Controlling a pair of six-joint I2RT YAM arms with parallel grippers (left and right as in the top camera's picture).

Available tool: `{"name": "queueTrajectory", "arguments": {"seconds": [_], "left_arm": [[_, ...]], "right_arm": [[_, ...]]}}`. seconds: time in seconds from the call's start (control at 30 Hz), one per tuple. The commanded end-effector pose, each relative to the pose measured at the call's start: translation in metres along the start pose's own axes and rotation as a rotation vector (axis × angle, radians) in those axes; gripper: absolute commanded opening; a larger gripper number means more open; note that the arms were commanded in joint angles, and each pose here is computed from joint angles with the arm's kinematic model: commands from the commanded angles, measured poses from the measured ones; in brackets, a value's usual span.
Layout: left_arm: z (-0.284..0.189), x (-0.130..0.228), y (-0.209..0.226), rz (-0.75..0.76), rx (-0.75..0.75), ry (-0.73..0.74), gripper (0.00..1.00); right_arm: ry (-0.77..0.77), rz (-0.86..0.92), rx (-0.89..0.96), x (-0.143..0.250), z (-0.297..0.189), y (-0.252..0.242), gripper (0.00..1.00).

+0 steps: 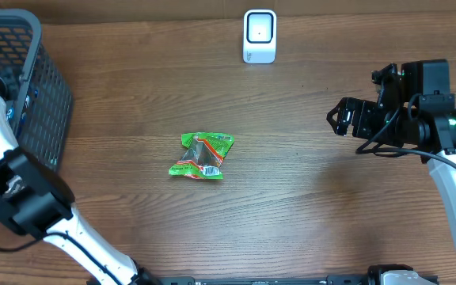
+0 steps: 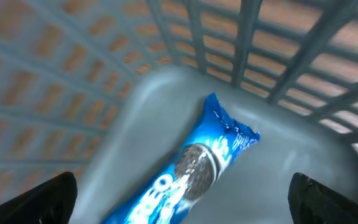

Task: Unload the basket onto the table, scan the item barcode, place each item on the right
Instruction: 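Reach the left gripper into the basket and grasp the blue Oreo pack, then place the Oreo pack beside the chip bag with the left gripper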

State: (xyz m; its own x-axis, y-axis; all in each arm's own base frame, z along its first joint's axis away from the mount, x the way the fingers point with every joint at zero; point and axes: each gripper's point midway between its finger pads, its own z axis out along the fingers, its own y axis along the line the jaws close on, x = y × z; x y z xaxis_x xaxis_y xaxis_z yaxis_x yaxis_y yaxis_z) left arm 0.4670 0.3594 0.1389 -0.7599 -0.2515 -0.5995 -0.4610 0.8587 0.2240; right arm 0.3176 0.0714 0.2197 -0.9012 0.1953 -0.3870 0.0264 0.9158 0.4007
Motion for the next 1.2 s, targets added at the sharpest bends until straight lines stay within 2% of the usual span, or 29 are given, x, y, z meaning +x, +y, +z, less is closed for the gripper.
{"name": "queueTrajectory", "arguments": {"seconds": [0.0, 0.23, 0.27, 0.33, 0.4, 0.43, 0.5, 0.53, 0.57, 0.6, 0.73, 0.83, 0.93, 1.0, 1.03, 1.1, 1.17], "left_arm": [[0.042, 0.028, -0.009, 0.024, 0.025, 0.072, 1.00], [0.085, 0.078, -0.025, 0.032, 0.058, 0.208, 1.00], [0.089, 0.086, -0.027, 0.033, 0.064, 0.234, 0.96], [0.091, 0.098, -0.030, 0.037, 0.074, 0.274, 0.83], [0.089, 0.113, -0.033, 0.043, 0.086, 0.331, 0.59], [0.088, 0.114, -0.033, 0.043, 0.087, 0.339, 0.49], [0.087, 0.115, -0.033, 0.043, 0.088, 0.343, 0.23], [0.086, 0.115, -0.033, 0.043, 0.088, 0.344, 0.18], [0.081, 0.109, -0.031, 0.032, 0.083, 0.335, 0.09], [0.076, 0.104, -0.030, 0.024, 0.080, 0.326, 0.04], [0.038, 0.054, -0.016, -0.004, 0.054, 0.219, 0.04], [-0.033, -0.011, 0.002, -0.082, 0.045, 0.072, 0.04], [-0.119, -0.061, -0.002, -0.095, 0.133, -0.081, 0.04], [-0.195, -0.090, -0.014, -0.085, 0.227, -0.214, 0.04], [-0.254, -0.103, -0.022, -0.098, 0.296, -0.312, 0.04], [-0.328, -0.109, -0.040, -0.086, 0.403, -0.425, 0.04], [-0.376, -0.102, -0.062, -0.043, 0.493, -0.479, 0.04]], "right_arm": [[-0.007, 0.009, -0.021, -0.003, -0.002, 0.003, 1.00], [-0.010, 0.007, -0.022, -0.004, -0.002, 0.004, 1.00], [-0.011, 0.007, -0.022, -0.004, -0.002, 0.004, 1.00], [-0.012, 0.007, -0.022, -0.004, -0.002, 0.004, 1.00], [-0.019, 0.004, -0.024, -0.006, -0.002, 0.004, 1.00], [-0.021, 0.003, -0.025, -0.006, -0.002, 0.004, 1.00], [-0.025, 0.002, -0.025, -0.007, -0.002, 0.005, 1.00], [-0.025, 0.001, -0.026, -0.007, -0.002, 0.005, 1.00], [-0.026, 0.001, -0.026, -0.008, -0.002, 0.005, 1.00], [-0.027, 0.001, -0.026, -0.008, -0.002, 0.005, 1.00], [-0.034, -0.002, -0.028, -0.010, -0.002, 0.005, 1.00], [-0.041, -0.005, -0.030, -0.012, -0.002, 0.006, 1.00], [-0.047, -0.007, -0.031, -0.013, -0.002, 0.006, 1.00], [-0.049, -0.008, -0.032, -0.013, -0.003, 0.006, 1.00], [-0.052, -0.009, -0.032, -0.014, -0.003, 0.006, 1.00], [-0.060, -0.012, -0.034, -0.016, -0.003, 0.007, 1.00], [-0.068, -0.015, -0.036, -0.018, -0.003, 0.007, 1.00]]}}
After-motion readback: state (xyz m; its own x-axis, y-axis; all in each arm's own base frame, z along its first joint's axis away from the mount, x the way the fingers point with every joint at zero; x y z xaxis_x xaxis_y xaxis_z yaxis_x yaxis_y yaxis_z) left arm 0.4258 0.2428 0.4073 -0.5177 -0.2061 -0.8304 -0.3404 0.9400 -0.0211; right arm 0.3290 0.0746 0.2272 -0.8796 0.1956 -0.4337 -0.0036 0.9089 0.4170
